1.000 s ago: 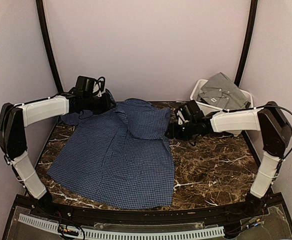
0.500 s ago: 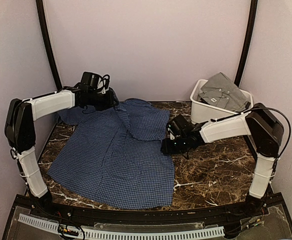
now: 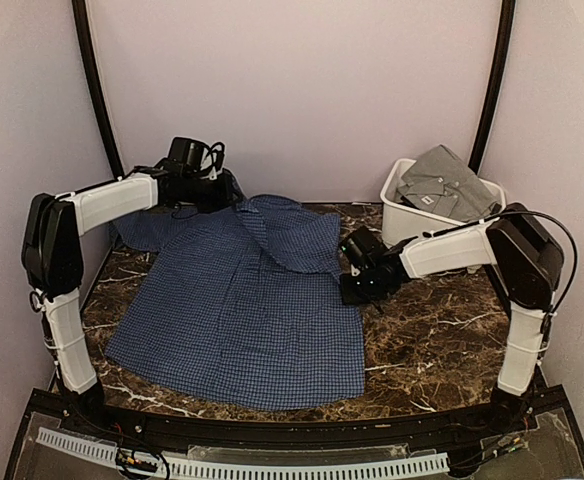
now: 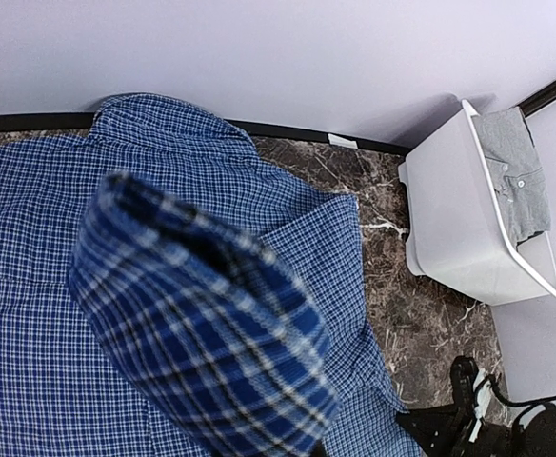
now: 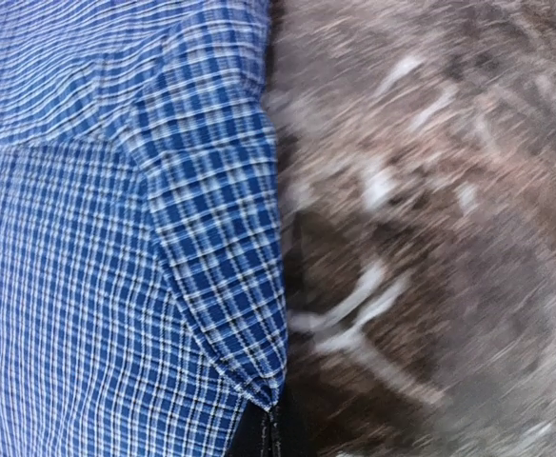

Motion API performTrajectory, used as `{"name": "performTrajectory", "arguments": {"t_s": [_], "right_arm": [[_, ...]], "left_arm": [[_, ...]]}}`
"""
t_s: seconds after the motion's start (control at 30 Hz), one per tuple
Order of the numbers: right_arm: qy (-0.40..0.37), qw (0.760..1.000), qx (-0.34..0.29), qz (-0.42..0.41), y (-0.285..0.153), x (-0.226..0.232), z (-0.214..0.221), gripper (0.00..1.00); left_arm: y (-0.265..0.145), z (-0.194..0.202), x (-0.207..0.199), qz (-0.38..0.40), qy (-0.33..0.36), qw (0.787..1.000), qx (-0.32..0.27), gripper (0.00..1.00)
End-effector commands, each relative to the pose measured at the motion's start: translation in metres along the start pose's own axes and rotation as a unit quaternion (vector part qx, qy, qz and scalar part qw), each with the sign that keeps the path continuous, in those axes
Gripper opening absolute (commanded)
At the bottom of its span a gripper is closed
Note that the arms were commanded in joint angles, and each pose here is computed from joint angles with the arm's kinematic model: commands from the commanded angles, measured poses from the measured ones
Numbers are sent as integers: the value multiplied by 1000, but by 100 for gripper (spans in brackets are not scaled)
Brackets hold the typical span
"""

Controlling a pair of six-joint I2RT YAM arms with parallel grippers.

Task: Fold and stack the long sleeve shirts
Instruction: Move the flattened shirt to the center of the board.

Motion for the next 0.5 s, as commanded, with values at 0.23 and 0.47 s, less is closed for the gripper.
{"name": "performTrajectory", "arguments": {"t_s": [0.23, 0.47], "right_arm": [[-14, 1000, 2, 0, -13, -35, -28, 35], [9, 999, 31, -5, -53, -24, 31, 44]], "left_arm": [[19, -32, -18, 23, 4, 999, -34, 0], [22, -41, -24, 31, 9, 998, -46, 0]]}}
Point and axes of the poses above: each gripper's point midway between its finger pads, its own y axis out along the fingers, its own x axis along the line the jaws close on, z = x × y, the point moved 2 cm from there along -y, back along the fingers, and after that the axes turned 10 degrees about -y, right-handed, at the moved point
